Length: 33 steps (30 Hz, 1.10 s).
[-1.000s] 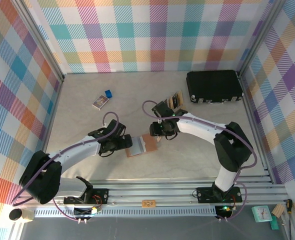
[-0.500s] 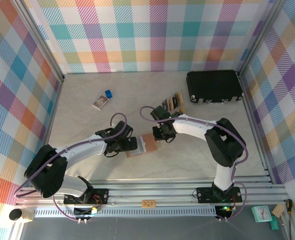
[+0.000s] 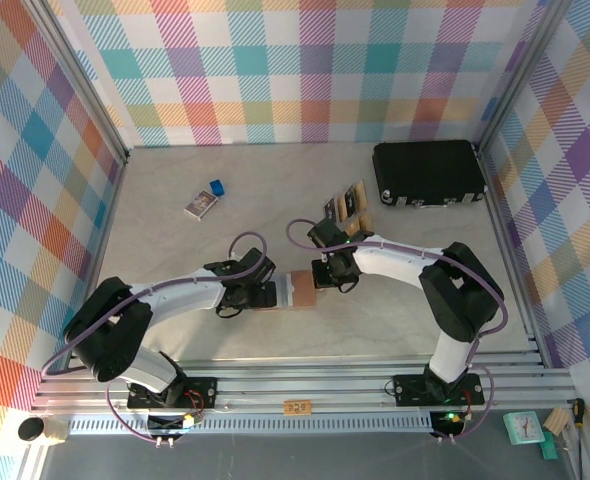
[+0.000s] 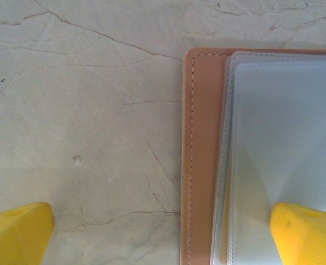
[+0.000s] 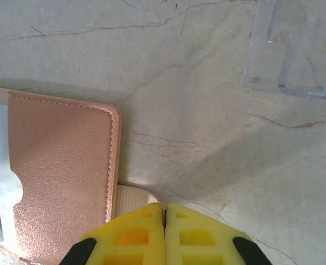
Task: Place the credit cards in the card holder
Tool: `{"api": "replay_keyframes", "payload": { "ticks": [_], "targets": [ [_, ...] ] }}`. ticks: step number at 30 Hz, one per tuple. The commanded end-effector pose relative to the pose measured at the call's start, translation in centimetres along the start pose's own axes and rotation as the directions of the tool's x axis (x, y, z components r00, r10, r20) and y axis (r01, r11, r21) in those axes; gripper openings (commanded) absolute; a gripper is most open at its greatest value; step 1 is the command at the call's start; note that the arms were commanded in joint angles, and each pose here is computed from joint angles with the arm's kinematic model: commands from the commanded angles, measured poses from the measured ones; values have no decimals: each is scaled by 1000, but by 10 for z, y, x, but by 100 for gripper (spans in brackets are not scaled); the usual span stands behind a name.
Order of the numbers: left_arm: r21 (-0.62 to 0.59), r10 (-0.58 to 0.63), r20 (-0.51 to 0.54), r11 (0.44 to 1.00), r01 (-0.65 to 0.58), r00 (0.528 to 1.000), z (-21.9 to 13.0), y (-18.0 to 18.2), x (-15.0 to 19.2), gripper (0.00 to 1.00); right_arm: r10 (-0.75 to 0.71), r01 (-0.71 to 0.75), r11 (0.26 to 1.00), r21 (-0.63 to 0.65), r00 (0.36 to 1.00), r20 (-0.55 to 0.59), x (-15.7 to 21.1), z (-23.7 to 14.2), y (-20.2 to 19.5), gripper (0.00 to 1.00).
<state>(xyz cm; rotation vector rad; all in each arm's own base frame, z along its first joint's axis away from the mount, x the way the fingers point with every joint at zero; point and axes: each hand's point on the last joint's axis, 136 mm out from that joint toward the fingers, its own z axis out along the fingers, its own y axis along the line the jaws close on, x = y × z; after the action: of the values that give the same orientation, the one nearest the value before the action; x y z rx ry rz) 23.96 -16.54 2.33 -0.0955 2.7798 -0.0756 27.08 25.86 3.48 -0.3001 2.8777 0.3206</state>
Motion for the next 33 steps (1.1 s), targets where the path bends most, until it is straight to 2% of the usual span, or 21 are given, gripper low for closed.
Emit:
{"api": "replay_keyframes", "payload": {
  "ticks": [1,6,17,19,23,26,30,33],
  "targets": [
    [-65,16,25,998,-14,1000,0,10,-3,100,6,-6,1000,-9,1000,-2,1,-1,0,4],
    [-103,1,53,995,5,999,-6,22,-4,100,11,-11,1000,-3,1000,-4,1,3,-3,3],
    [-75,-19,60,997,23,998,-11,22,0,100,12,-12,1000,-23,1000,1,-1,-3,1,4],
    [-57,-28,66,998,31,997,-15,20,-1,100,10,-10,999,-33,1000,6,-2,-8,2,10],
    [-5,-51,91,999,51,995,-28,15,-7,100,-5,7,998,-59,999,37,-9,-30,9,33],
    [12,-53,111,999,52,992,-36,12,-13,100,-22,29,997,-73,995,92,-23,-58,15,44],
    [16,-45,139,999,44,989,-43,8,-23,100,-34,45,997,-55,984,174,-49,-97,13,47],
    [1,-39,161,999,39,986,-45,8,-31,100,-38,37,999,5,971,235,-72,-118,2,48]
  ]
}}
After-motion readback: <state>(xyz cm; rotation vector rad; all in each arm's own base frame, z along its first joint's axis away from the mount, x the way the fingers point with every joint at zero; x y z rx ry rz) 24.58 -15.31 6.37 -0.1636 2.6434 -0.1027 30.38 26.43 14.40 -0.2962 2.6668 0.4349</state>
